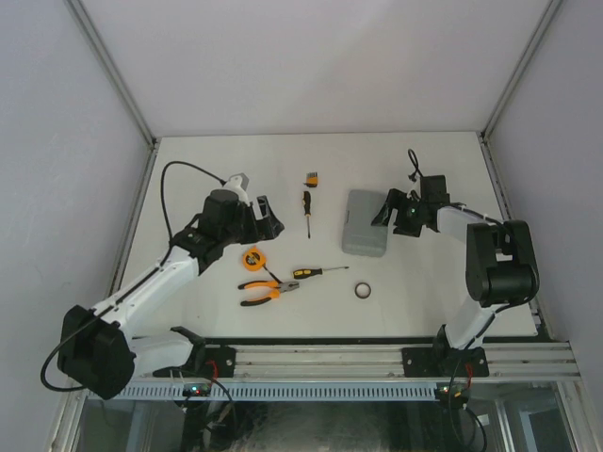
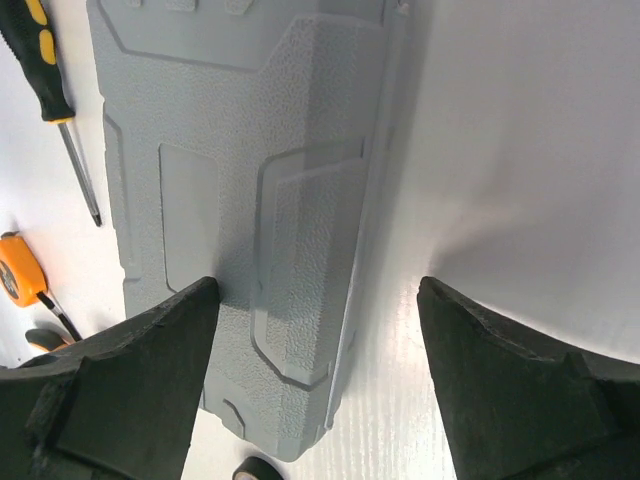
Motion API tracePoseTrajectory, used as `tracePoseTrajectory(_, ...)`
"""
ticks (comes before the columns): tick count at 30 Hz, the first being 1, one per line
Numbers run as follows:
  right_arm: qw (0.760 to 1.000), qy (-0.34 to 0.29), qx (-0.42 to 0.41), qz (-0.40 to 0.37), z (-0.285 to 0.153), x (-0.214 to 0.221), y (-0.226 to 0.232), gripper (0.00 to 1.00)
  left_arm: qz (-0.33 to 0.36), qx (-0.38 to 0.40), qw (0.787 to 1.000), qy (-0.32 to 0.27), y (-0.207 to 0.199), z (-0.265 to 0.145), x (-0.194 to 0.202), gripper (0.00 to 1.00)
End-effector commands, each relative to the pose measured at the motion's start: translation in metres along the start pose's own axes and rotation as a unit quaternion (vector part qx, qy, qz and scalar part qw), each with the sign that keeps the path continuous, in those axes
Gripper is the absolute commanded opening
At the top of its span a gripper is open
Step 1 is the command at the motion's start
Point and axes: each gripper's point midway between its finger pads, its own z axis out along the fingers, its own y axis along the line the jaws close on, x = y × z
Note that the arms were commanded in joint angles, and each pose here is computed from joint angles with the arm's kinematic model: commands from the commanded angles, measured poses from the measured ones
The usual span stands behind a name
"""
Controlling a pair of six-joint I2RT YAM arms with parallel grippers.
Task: Sort the tools into containers
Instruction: Move the storage box to the center of the board.
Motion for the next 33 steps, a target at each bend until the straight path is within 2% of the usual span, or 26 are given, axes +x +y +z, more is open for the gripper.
tracePoseTrajectory(1,1.000,-0.020,-0.001,-0.016,-0.013,-0.010,0.002,0.79,0.005,0.079,0.995,-0.052,-0.059,0.008,-0.044,0.88)
tracePoseTrajectory(5,0.997,-0.060,-0.026,-0.028,-0.024,-0.031,0.017,0.82,0.020,0.097,0.994,-0.038,-0.078,0.019,-0.043,0.84)
tracePoseTrajectory(13,0.987,-0.142,-0.057,0.048,-0.024,-0.084,0.023,0.87,0.023,0.087,0.995,-0.040,-0.070,0.013,-0.035,0.84)
tracePoseTrajectory(20,0.985,-0.132,-0.075,0.083,0.003,-0.101,0.026,0.85,0.022,0.073,0.996,-0.037,-0.058,0.004,-0.024,0.83)
tracePoseTrajectory(25,0.989,-0.106,-0.089,0.060,0.019,-0.101,0.034,0.79,0.026,0.066,0.997,-0.035,-0.051,0.000,-0.018,0.83)
tracePoseTrajectory(33,0.998,-0.046,-0.050,0.000,0.041,-0.078,0.031,0.75,0.032,0.040,0.998,-0.039,-0.033,-0.007,-0.008,0.83)
